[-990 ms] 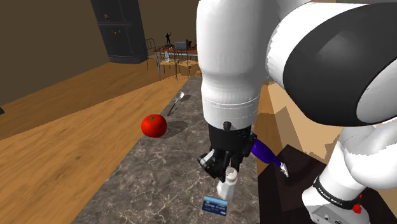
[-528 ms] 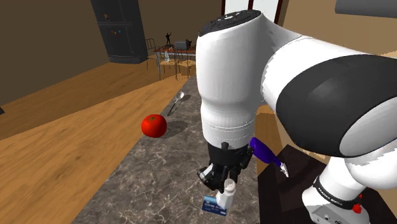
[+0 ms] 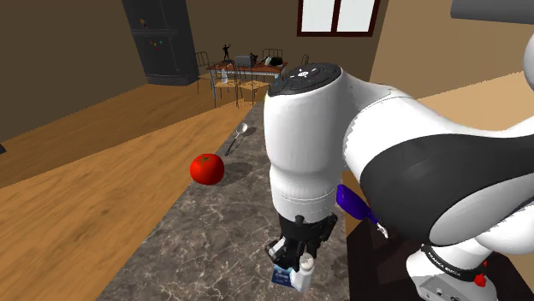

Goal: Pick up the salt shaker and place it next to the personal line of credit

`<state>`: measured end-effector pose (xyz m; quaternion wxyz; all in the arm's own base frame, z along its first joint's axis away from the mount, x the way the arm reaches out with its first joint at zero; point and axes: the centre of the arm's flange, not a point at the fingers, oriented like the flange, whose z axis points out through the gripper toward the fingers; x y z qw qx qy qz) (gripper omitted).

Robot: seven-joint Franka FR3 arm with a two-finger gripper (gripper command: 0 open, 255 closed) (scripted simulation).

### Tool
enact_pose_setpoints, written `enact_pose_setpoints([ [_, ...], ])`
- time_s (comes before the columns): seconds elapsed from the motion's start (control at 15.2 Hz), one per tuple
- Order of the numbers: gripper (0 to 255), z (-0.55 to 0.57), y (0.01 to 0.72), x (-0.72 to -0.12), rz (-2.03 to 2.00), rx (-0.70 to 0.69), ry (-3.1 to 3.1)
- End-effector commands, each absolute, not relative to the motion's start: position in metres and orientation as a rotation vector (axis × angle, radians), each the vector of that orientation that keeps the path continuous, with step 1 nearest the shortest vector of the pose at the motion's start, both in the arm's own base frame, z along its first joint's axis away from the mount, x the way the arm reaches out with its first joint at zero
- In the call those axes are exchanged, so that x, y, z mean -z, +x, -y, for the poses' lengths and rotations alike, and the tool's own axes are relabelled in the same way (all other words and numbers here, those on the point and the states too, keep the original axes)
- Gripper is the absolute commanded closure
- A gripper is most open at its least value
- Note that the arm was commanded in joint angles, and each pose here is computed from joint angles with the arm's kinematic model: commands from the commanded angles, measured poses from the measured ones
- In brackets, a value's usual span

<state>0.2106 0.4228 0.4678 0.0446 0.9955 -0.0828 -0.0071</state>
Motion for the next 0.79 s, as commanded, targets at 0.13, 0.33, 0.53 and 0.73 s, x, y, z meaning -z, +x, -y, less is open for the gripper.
enact_pose_setpoints([
  [0.13, 255, -0.422, 0.210, -0.446, 0.253, 0.021, 3.042],
  [0.33, 255, -0.422, 0.210, -0.430, 0.253, 0.021, 3.042],
  [0.53, 255, -0.422, 0.210, -0.414, 0.253, 0.021, 3.042],
  [0.73, 255, -0.422, 0.210, -0.398, 0.253, 0.021, 3.042],
])
